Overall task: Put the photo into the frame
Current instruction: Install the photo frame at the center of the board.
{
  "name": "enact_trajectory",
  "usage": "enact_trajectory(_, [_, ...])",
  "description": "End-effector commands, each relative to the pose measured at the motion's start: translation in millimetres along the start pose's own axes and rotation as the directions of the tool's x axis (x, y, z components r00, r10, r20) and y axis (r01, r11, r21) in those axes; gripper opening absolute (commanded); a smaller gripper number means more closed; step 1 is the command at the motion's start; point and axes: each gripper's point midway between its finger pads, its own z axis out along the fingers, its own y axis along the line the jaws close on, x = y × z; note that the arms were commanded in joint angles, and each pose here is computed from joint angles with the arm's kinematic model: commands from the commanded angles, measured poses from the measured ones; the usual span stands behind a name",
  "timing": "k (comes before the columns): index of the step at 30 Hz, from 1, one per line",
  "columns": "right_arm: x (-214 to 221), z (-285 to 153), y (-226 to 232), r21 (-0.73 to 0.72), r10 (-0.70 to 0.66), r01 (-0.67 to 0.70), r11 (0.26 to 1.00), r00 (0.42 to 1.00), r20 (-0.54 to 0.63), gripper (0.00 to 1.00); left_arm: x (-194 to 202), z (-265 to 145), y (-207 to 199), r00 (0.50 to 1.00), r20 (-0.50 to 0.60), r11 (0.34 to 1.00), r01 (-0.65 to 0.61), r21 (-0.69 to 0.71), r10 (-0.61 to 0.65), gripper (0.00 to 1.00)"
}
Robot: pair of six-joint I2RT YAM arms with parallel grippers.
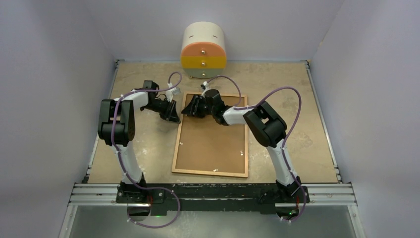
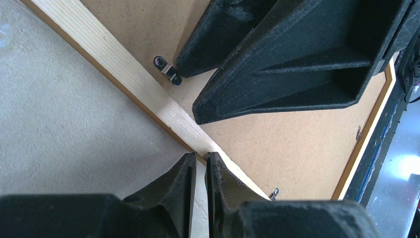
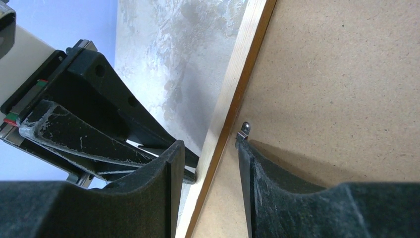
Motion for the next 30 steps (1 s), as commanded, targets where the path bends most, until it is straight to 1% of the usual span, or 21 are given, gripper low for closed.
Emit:
enact_trajectory(1, [15.1, 5.4, 1.0, -0.003, 0.034, -0.034, 0.999, 0.999, -0.037, 0.47, 5.1, 4.1, 1.0, 1.0, -0.011, 1.0, 0.001, 0.012, -0.001, 0.17])
enact_trajectory(5, [20.5, 7.5, 4.8, -0.015, 0.073, -0.073, 0.997, 0.997, -0.037, 0.47, 5.2, 5.3, 1.2, 1.0, -0.009, 1.0, 0.003, 0.017, -0.003, 0.16])
enact_trajectory(9, [28.5, 9.2, 1.9, -0.019, 0.153, -0.154, 0.988, 0.988, -0.028, 0.46, 5.4, 4.8, 0.8, 1.0, -0.009, 1.0, -0.001, 0.015, 0.001, 0.16])
enact_trajectory(12, [24.7, 9.7, -4.3, 0.0, 0.182, -0.182, 0.983, 0.983, 0.012, 0.47, 5.7, 4.4, 0.9, 1.0, -0.012, 1.0, -0.003, 0.014, 0.003, 0.16])
enact_trajectory(16, [19.4, 9.1, -10.9, 0.038, 0.166, -0.168, 0.985, 0.985, 0.045, 0.47, 6.6, 3.7, 0.2, 1.0, -0.015, 1.0, -0.005, 0.013, 0.006, 0.16])
enact_trajectory(20, [21.5, 4.2, -7.6, 0.042, 0.161, -0.162, 0.986, 0.987, 0.013, 0.47, 6.9, 3.7, 0.4, 1.0, -0.016, 1.0, -0.007, 0.013, 0.007, 0.16])
enact_trajectory(26, [13.5, -30.0, -1.6, 0.11, 0.054, -0.058, 0.992, 0.998, 0.036, 0.48, 7.1, 3.0, -0.4, 1.0, -0.018, 1.0, -0.015, 0.013, 0.015, 0.16])
enact_trajectory(30, [12.8, -28.5, -7.6, 0.138, 0.021, -0.025, 0.99, 0.999, 0.031, 0.48, 7.0, 3.0, -0.6, 1.0, -0.015, 1.0, -0.011, 0.014, 0.011, 0.16])
